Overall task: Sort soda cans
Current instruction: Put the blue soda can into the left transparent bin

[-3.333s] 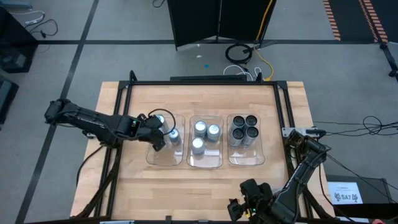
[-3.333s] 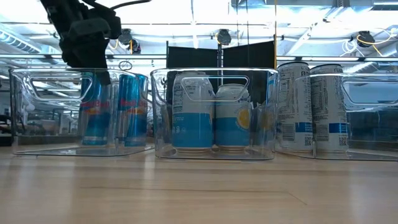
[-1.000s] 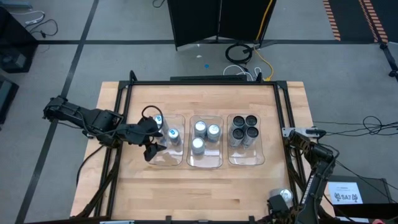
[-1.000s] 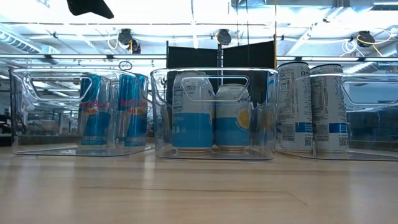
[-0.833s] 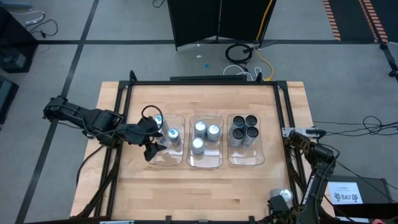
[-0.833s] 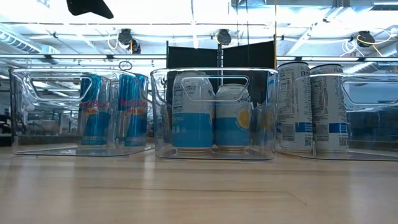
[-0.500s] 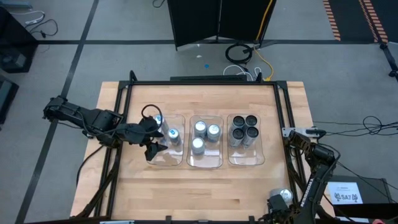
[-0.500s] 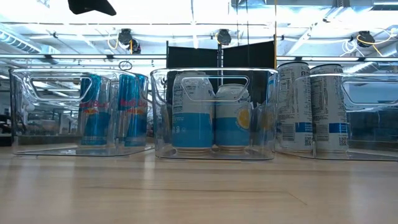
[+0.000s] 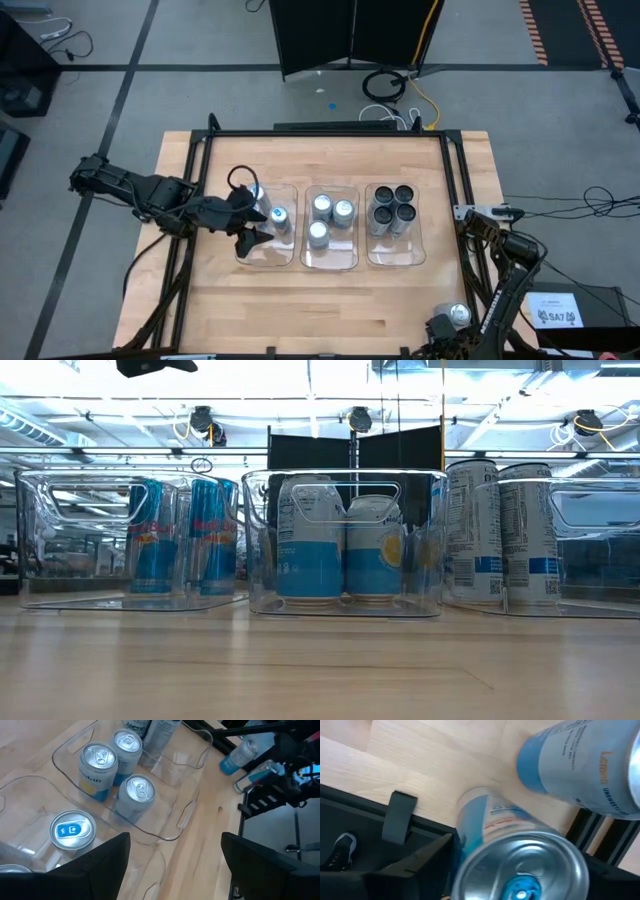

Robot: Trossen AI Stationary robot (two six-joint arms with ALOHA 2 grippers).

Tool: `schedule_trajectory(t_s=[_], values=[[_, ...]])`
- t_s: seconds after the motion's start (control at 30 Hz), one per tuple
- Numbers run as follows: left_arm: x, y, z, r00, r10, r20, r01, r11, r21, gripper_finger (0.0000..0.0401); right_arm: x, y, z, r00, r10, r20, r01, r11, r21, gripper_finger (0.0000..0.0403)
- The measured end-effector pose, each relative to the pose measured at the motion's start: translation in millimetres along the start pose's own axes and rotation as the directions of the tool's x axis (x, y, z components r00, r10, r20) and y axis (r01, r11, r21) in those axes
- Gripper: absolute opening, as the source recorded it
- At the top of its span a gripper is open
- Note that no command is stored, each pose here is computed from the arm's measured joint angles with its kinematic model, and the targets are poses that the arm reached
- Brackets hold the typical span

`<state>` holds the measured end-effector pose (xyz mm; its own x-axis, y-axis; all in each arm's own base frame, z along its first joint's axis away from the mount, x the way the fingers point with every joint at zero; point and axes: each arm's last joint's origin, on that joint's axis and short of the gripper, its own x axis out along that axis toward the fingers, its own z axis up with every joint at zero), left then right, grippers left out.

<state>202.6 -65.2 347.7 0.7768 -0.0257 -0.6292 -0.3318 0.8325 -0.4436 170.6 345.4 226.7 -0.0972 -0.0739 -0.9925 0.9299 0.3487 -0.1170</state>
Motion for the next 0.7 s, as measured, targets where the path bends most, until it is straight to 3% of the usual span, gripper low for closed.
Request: schedule_trajectory(t_s=[0.2,0.4,0.57,0.7], values=[[0,0,0,1.000,-0.003,0.002,0.003,1.000,0.000,0.0322,-1,2,2,1.000,0.019,0.019,-0.019,1.000,0.002,0.0225],[0,-1,0,1.000,-0.019,-0.012,0.019,1.000,-0.002,0.0322,-11,21,26,0.969,0.164,0.187,-0.161,0.986,-0.032,0.0245],[0,-1,0,0.999,-0.027,-0.019,0.027,1.000,-0.002,0.0322,-38,39,63,0.925,0.204,0.321,-0.160,0.974,-0.161,0.0255],[0,-1,-1,0.999,-0.038,-0.031,0.038,0.999,-0.002,0.0322,-58,65,104,0.902,0.254,0.349,-0.141,0.938,-0.317,0.0246]])
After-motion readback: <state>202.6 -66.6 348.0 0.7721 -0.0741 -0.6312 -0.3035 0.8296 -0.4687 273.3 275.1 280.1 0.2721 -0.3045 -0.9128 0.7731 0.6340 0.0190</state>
